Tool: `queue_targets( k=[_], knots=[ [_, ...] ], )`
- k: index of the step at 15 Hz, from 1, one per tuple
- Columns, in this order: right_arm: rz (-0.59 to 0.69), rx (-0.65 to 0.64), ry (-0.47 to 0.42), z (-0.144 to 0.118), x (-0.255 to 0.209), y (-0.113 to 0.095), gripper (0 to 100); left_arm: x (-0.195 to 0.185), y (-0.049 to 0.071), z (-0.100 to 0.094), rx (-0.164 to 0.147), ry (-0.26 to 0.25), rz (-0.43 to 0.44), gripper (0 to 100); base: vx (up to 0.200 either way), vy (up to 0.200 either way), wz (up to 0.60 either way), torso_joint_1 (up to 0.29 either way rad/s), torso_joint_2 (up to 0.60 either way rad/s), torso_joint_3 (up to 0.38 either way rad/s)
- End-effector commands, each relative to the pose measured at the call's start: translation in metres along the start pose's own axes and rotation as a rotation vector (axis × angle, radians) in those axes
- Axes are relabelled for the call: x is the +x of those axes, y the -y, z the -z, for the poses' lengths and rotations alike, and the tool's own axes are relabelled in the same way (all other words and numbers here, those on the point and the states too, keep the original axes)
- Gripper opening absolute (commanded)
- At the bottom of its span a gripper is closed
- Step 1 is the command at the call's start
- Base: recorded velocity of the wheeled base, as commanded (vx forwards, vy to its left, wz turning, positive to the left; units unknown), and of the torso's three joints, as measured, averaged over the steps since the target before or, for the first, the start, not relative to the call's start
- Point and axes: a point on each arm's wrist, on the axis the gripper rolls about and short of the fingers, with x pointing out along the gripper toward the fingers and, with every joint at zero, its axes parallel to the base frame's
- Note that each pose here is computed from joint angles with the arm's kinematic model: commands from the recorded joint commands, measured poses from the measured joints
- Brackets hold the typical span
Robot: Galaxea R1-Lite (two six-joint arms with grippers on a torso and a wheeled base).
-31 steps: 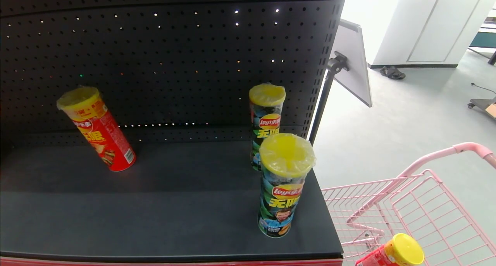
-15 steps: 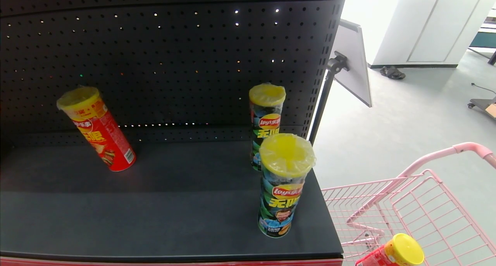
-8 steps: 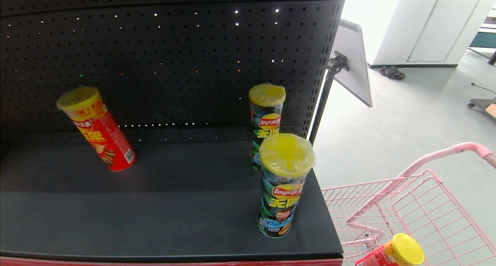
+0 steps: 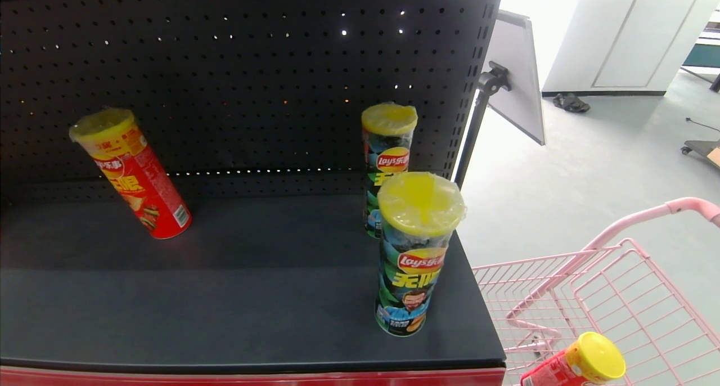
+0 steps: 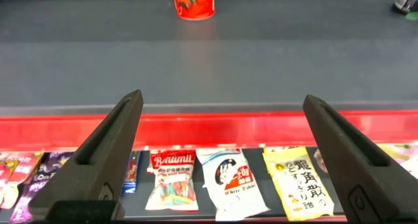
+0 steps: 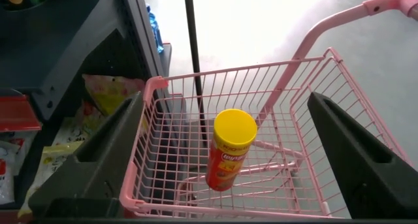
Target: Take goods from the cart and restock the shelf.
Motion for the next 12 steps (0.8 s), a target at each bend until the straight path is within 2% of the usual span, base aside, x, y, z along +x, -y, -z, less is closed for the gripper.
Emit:
queue_targets(
  k=[1,12],
  knots=[
    [0.000,0.000,-0.001,-0.0001,0.0001,0.0000,100,0.0001,0.0000,-0.0001,0.000,-0.001,-0.001,100,0.000,0.000,0.00,-0.159,0.35,0.198],
    [0.000,0.000,-0.001,-0.0001,0.0001,0.0000,100,0.0001,0.0000,-0.0001,0.000,-0.001,0.001,100,0.000,0.000,0.00,-0.152,0.37,0.211]
  ],
)
